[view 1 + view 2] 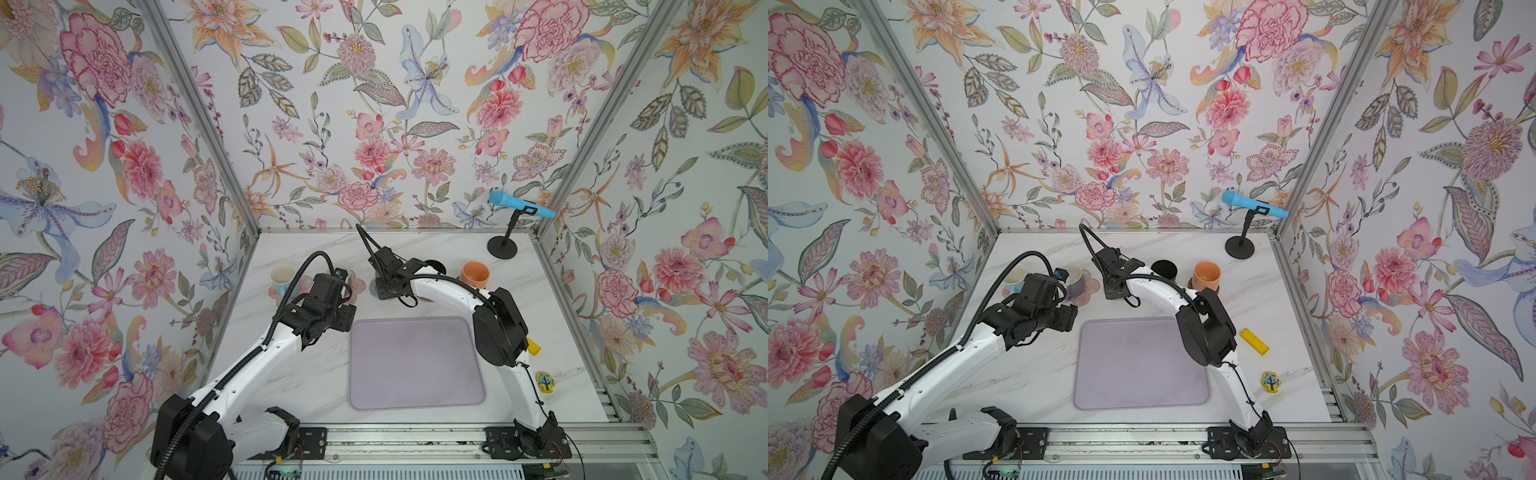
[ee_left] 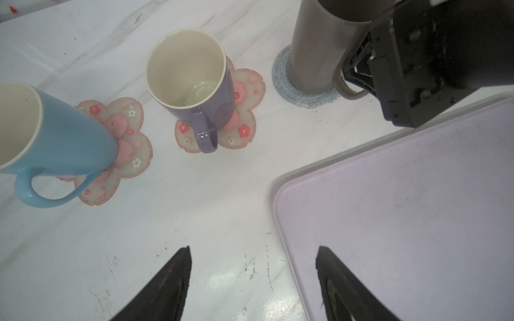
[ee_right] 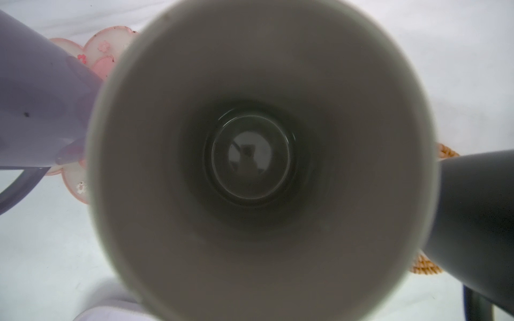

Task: Place cups on coasters
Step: Place the cup on the coaster, then move the cup onto the coaster.

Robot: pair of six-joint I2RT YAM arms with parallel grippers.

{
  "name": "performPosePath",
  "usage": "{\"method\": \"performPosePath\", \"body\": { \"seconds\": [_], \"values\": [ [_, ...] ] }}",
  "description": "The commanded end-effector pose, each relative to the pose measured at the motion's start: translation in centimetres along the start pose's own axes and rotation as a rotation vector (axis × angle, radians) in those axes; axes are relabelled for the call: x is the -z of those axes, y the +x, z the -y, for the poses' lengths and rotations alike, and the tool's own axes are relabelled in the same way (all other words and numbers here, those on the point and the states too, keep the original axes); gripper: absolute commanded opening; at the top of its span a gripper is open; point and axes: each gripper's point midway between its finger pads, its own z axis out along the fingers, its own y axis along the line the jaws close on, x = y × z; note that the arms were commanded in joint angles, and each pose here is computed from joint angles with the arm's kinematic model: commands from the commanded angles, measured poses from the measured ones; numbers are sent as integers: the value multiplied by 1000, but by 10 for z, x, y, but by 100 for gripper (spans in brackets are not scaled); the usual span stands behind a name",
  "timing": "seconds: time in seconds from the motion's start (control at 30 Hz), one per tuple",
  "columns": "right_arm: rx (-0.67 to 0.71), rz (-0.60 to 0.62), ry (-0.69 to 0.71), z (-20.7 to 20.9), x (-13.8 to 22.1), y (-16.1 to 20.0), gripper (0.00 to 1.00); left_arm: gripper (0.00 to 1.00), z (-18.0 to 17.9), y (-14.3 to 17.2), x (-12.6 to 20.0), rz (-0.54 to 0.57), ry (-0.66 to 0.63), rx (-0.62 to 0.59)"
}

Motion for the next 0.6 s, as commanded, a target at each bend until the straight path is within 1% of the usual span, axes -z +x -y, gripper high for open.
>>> {"method": "performPosePath", "body": {
  "seconds": [0.0,0.2,0.43,0.5,0.57],
  "values": [
    [-63,102,-53,-7,24,-33,0,75,-6,8,-6,-42,-22,5],
    [-52,103,-68,-11,26,-34,0,75,-7,9,-7,-47,-29,3],
    [-44,100,-35,-4,21,-31,0,75,-7,12,-10,-54,-32,-3],
    [-50,94,-33,-3,20,-30,11,75,-7,11,-9,-53,-35,-6],
    [-51,87,-30,-4,20,-29,17,75,-8,11,-9,-54,-38,-9]
  ]
}}
